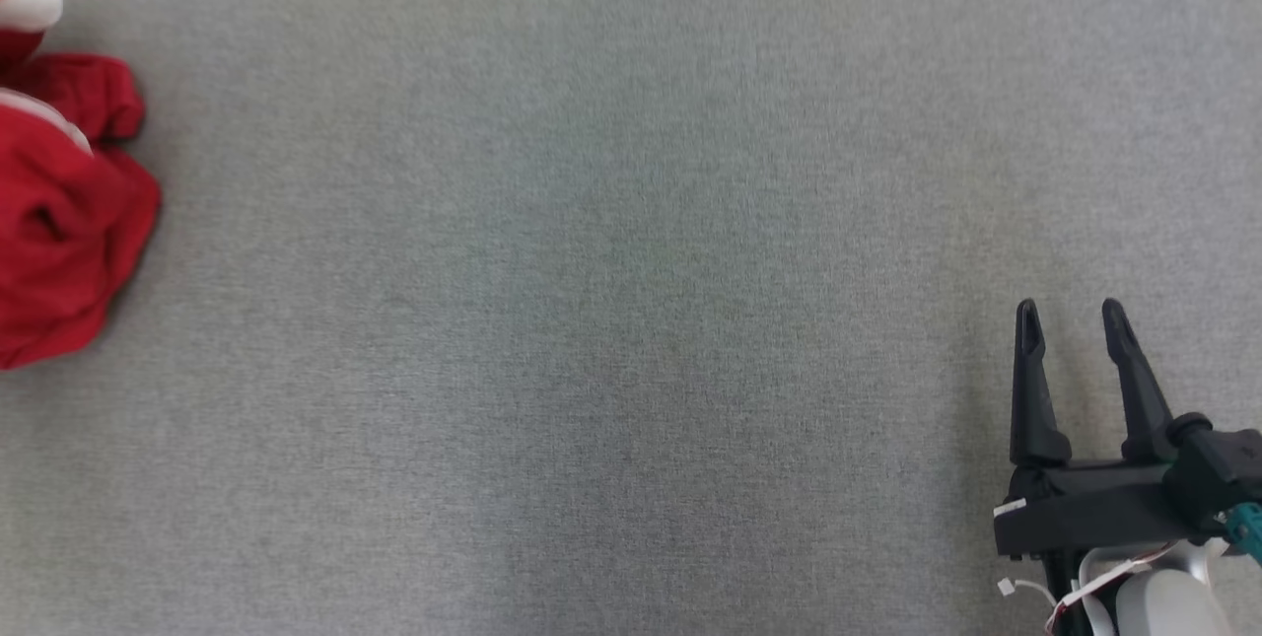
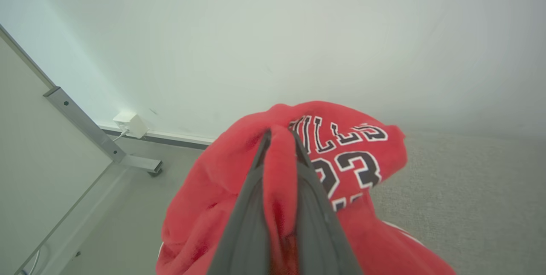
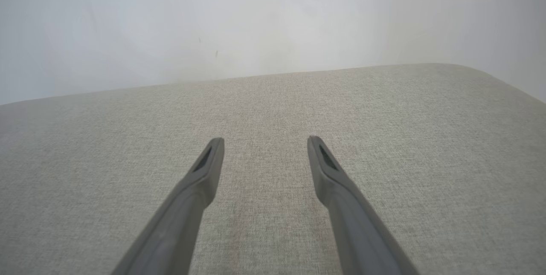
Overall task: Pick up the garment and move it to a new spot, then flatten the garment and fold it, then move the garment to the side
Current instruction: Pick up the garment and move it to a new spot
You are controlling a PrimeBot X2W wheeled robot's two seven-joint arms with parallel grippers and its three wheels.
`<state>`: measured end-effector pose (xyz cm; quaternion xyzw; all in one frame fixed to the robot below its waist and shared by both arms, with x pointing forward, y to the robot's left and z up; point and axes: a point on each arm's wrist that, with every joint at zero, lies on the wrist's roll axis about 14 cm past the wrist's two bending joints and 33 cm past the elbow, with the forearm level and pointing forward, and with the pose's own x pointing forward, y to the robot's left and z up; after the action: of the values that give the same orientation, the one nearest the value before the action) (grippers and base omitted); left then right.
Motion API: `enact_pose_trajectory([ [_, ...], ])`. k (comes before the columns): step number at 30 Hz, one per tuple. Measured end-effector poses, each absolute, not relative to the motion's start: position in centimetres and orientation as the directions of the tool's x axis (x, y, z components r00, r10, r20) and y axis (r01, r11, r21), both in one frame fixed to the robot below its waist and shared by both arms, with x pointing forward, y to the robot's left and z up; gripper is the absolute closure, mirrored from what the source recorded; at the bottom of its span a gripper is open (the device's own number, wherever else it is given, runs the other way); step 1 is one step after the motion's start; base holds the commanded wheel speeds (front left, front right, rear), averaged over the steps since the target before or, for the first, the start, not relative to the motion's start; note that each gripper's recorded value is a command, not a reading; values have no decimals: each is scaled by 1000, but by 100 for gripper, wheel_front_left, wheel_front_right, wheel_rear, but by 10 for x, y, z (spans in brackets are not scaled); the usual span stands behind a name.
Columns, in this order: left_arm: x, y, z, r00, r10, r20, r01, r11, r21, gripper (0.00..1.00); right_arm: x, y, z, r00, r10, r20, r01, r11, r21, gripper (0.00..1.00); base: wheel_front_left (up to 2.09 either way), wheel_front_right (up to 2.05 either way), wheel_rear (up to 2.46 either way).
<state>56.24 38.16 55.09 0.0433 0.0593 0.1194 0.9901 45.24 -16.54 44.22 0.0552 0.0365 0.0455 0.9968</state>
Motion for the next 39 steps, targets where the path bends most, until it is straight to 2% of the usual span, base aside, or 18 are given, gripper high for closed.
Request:
enact_pose_trajectory([
  [6, 571, 349, 641, 984, 141, 106, -156, 977, 146, 100, 441, -163, 451, 995, 94, -45, -86, 985, 151, 0, 0, 0, 0],
  [11, 570, 301, 720, 964, 11, 266, -65, 979, 193, 100, 431, -166, 459, 996, 82, -25, -77, 981, 179, 0, 0, 0, 0],
  [20, 564, 159, 799, 863, -302, 406, 217, 945, 243, 100, 404, -196, 464, 1000, -9, -29, 15, 978, 210, 0, 0, 0, 0],
  [30, 538, -1, 827, 677, -589, 442, 541, 805, 244, 100, 366, -241, 473, 989, -150, -16, 150, 965, 215, 0, 0, 0, 0],
  [35, 527, -51, 813, 612, -667, 425, 643, 732, 222, 100, 350, -259, 477, 978, -209, -9, 206, 955, 214, 0, 0, 0, 0],
  [39, 521, -76, 772, 600, -707, 375, 707, 688, 166, 100, 341, -268, 477, 971, -240, -12, 237, 949, 209, 0, 0, 0, 0],
])
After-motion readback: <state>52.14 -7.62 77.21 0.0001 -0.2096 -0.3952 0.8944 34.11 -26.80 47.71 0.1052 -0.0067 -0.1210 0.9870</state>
